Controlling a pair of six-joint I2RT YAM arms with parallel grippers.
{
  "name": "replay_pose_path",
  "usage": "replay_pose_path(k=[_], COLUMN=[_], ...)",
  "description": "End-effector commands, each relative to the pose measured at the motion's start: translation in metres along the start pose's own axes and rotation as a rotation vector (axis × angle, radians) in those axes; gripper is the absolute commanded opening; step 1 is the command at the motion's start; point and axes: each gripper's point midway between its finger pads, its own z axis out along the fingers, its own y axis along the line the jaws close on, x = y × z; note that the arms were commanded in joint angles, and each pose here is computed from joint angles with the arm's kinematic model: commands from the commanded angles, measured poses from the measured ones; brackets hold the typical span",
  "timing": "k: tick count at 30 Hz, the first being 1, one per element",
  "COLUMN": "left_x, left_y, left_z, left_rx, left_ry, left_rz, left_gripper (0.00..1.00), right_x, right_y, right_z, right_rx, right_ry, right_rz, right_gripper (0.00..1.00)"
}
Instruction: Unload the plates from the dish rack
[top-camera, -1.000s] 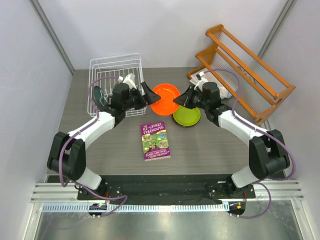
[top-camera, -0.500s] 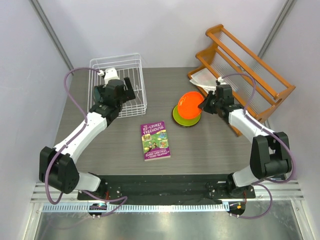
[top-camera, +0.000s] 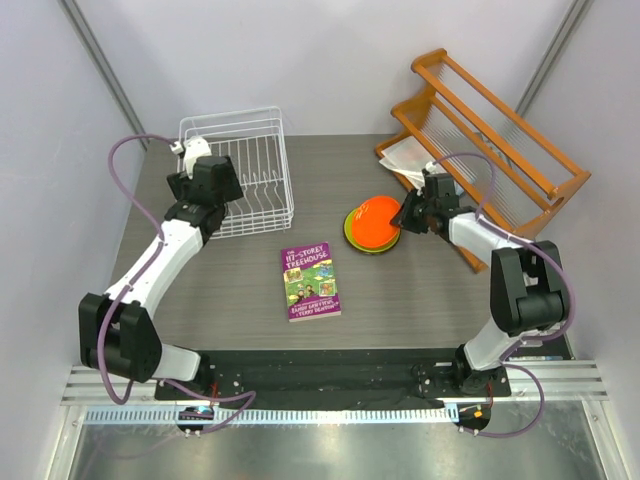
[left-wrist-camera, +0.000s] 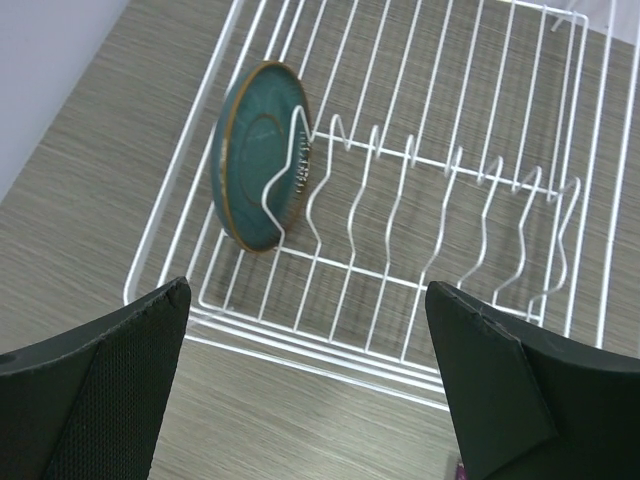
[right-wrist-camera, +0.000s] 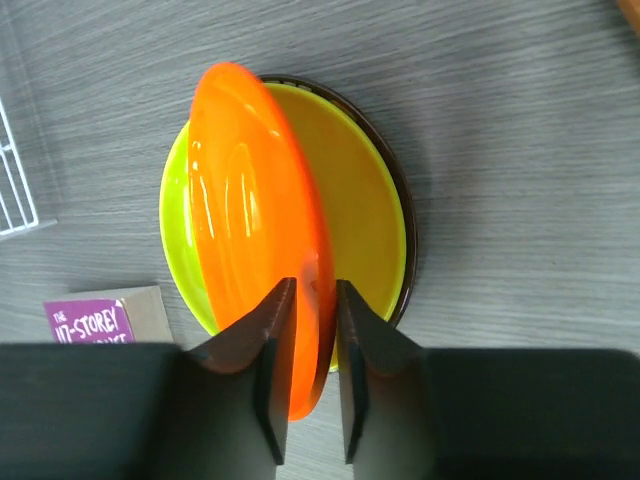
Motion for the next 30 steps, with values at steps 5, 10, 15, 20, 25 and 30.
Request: replay_pose_path(k=[5,10,15,20,25,30], left_x=[-0.013,-0.009,-0.008,-0.005,-0.001,-0.002], left_y=[0.019,0.028,0.028,0.032,0.041,0.047], left_z=[0.011,0.022,0.026,0.033,0.044,0.061], left_rx=[-0.041,-0.060,-0.060,-0.079,-0.112,-0.144], left_ry=[-0.017,0.006,0.011,0.024,0.039,0.018], left_rz=[-0.039,-0.057,-0.060,-0.058,-0.054,-0.060], left_gripper=[1.00,0.99,0.99,1.00,1.00,1.00], right_x=[-0.010,-0.009,-0.019,-0.019,-0.022,-0.028], right_y=[0.014,0.006,0.003,0.006,-0.001,0.003], right_z=[0.006,-0.001,-0.014,-0.013,-0.014,-0.020], right_rx=[-0.054,0.005,0.061,0.054,0.095,0.082], right_ry=[0.009,0.027,0.004,0.017,-0.003,-0.034], right_rz=[-0.029,-0.057,-0.112,-0.129,-0.132,-0.136], right_gripper=[0.43,0.65,0.73,0.73,0.73,0.74])
